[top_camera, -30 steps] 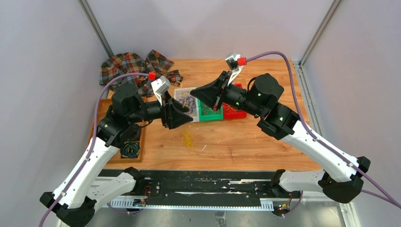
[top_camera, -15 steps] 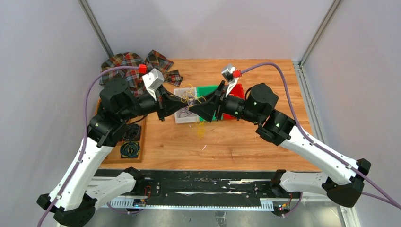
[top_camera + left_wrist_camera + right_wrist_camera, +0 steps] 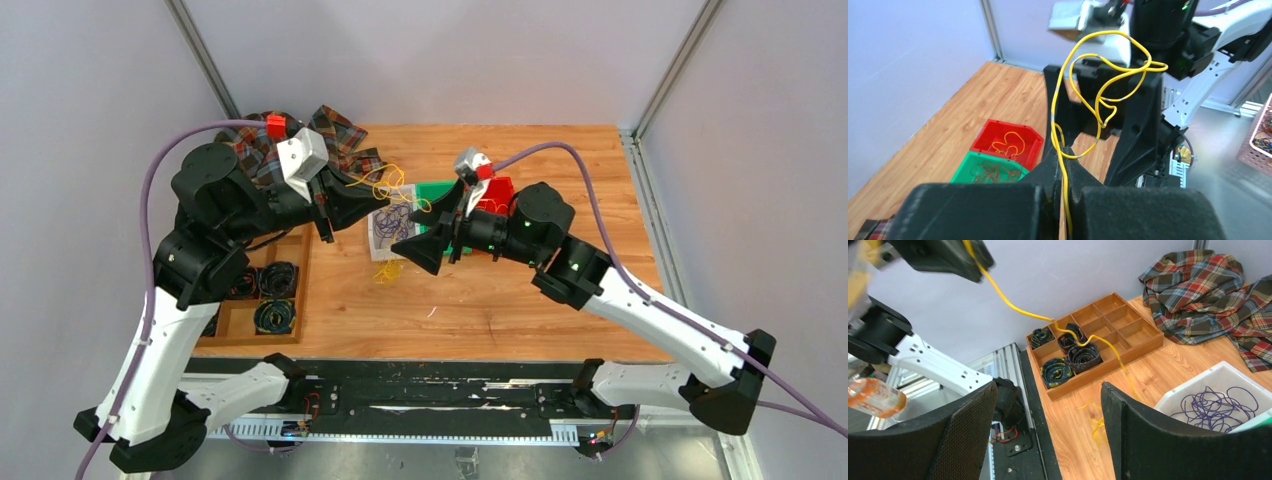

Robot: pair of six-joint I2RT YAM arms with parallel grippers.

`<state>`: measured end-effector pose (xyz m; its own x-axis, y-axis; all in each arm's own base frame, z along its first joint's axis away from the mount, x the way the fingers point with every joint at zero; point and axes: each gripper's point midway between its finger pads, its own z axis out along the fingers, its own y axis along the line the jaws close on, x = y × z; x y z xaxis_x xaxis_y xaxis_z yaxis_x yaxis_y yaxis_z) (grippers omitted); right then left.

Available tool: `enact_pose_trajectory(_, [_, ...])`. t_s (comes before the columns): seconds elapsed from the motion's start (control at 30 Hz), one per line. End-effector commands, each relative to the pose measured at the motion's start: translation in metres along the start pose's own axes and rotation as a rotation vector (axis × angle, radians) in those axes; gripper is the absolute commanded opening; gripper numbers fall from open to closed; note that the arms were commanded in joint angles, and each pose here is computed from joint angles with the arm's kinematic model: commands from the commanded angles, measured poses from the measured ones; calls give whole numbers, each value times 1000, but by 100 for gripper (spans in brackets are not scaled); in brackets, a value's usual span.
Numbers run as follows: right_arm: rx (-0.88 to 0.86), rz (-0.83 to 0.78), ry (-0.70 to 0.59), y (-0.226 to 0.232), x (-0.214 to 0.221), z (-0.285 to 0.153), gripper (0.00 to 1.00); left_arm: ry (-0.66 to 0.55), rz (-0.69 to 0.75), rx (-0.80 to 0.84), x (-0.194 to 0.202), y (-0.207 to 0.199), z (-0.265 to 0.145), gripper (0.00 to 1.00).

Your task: Untangle the cables

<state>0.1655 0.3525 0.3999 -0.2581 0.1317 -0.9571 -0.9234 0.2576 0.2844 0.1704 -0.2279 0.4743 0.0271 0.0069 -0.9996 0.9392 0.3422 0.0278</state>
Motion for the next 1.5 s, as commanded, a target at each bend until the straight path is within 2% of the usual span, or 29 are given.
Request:
enact_pose_trajectory(0.0, [-22,-103,-25,4,-5,22,76,-15,7,64,-12,-14,-3,1])
enact_pose_trajectory(0.2, [96,-141,0,-20,14,40,77,-28,11,113,-24,-29,-12,1])
enact_pose_trajectory(0.33, [169,-143,34,-40,34,41,72,-41,6,145,-32,-39,-17,1])
enact_pose_trajectory(0.63, [221,-121,75,-51,59,30,56,-71,27,163,-47,-48,-24,1])
enact_pose_trajectory(0.77, [225,-103,85,-53,69,26,46,-82,36,162,-54,-48,-25,1])
enact_pose_trajectory(1.0, [171,-24,120,-49,94,41,31,-107,46,149,-69,-46,-24,1])
enact_pose_trajectory(1.17, [179,37,158,-58,129,48,29,-144,78,134,-85,-46,-27,1])
enact_pose_trajectory(1.47, [283,112,278,-86,209,28,29,-230,130,51,-112,-35,-31,0])
